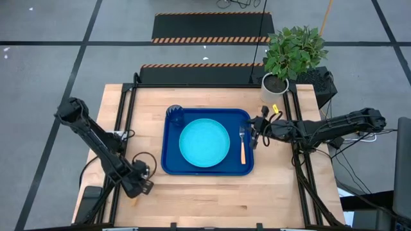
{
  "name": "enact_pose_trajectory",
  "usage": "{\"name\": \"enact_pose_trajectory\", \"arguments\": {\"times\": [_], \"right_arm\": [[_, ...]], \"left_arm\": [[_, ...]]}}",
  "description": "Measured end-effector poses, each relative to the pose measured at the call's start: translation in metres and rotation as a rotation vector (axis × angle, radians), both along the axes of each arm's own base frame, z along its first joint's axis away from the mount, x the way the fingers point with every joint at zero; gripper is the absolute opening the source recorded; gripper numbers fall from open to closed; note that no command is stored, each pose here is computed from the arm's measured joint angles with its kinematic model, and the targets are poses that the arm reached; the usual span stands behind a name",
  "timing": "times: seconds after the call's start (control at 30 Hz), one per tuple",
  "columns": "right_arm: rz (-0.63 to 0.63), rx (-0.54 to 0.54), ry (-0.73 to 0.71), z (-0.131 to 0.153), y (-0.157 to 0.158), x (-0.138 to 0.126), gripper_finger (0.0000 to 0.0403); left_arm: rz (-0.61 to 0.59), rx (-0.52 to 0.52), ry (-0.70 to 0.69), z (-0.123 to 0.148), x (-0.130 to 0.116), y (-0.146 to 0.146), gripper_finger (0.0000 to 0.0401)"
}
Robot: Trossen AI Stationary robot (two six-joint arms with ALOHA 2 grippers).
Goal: Pick and place plate/cup/fork/spoon on tray
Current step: Put the yellow spoon in the middle of the orange fork and light blue plate
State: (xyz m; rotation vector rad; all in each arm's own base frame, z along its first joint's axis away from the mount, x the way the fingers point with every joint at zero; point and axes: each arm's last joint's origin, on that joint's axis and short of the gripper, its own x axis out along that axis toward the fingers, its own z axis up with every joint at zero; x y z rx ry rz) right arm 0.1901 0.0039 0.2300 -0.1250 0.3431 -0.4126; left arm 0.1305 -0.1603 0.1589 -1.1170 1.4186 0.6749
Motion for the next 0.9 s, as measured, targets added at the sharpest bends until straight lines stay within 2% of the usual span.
{"name": "enact_pose_trajectory", "arguments": {"times": [0.13, 0.37, 0.53, 0.63, 0.73, 0.9], "right_arm": [[-0.107, 0.045, -0.043, 0.001, -0.003, -0.001, 0.0064], [-0.135, 0.116, -0.078, 0.000, -0.003, -0.001, 0.0064], [-0.146, 0.173, -0.089, -0.009, -0.003, 0.001, 0.0070], [-0.118, 0.223, -0.120, -0.020, -0.005, 0.001, 0.0089], [-0.045, 0.283, -0.214, -0.023, -0.006, 0.001, 0.0118], [0.081, 0.366, -0.328, -0.030, -0.004, -0.003, 0.0159]], "left_arm": [[0.022, 0.026, -0.093, 0.006, 0.009, 0.008, 0.0040], [-0.005, 0.054, -0.221, 0.010, 0.032, 0.025, 0.0040], [-0.043, 0.132, -0.299, 0.018, 0.053, 0.045, 0.0040], [-0.078, 0.185, -0.380, 0.035, 0.071, 0.057, 0.0040], [-0.126, 0.255, -0.483, 0.058, 0.089, 0.067, 0.0040], [-0.195, 0.447, -0.628, 0.102, 0.112, 0.085, 0.0040]]}}
